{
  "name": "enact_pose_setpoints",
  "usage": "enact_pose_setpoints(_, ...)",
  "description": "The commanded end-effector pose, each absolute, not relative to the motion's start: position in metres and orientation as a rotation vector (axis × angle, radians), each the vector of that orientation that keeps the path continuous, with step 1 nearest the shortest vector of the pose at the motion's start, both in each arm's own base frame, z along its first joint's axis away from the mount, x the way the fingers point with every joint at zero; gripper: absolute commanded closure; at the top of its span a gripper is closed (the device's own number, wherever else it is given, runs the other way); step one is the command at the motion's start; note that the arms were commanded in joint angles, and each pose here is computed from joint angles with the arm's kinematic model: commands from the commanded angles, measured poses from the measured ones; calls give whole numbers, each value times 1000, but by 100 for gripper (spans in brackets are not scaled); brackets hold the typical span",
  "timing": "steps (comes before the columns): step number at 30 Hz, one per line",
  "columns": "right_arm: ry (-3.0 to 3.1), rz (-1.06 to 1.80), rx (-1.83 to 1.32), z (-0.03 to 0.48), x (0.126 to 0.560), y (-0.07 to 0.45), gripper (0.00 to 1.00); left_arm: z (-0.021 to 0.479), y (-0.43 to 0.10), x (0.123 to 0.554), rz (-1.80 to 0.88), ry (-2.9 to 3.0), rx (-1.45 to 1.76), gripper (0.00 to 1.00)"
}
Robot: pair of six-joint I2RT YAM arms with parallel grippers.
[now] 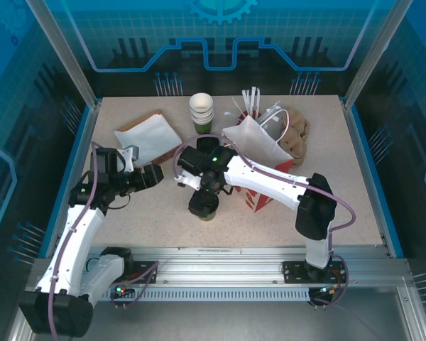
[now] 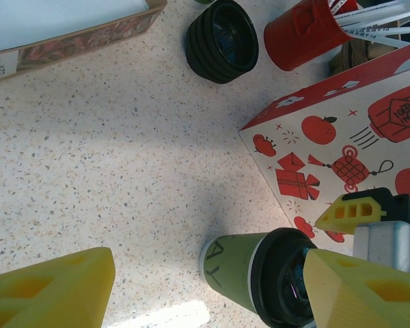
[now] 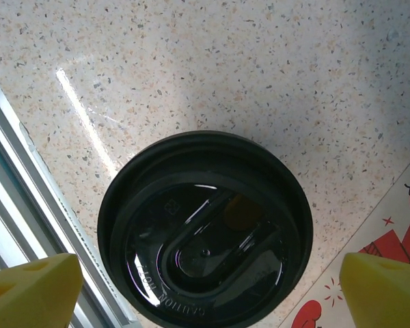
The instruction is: Pack the takeout coffee
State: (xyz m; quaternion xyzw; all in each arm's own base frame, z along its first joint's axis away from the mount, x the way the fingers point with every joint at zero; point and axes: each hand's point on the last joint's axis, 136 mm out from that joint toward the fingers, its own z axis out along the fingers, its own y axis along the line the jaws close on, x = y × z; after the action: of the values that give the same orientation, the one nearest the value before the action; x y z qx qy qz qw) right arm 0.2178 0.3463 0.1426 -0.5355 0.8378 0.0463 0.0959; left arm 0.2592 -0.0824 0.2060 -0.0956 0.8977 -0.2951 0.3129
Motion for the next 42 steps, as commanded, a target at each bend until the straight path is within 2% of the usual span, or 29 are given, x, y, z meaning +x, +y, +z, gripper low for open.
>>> enact_pose_setpoints(1, 2489, 121, -1637, 142, 211, 348, 5, 205, -86, 258, -811, 2357, -214, 25)
enact_pose_setpoints(10, 2500, 109, -1665, 138, 210, 349, 15, 207, -88, 258, -829, 2351, -203, 25)
enact_pose_setpoints(24, 2508, 101, -1695, 132, 206, 350, 16, 206, -91, 258, -850, 2353, -195, 25)
enact_pose_setpoints(42, 2522, 50, -1700, 125, 208, 347, 26, 206, -94, 257, -881, 2349, -189, 25)
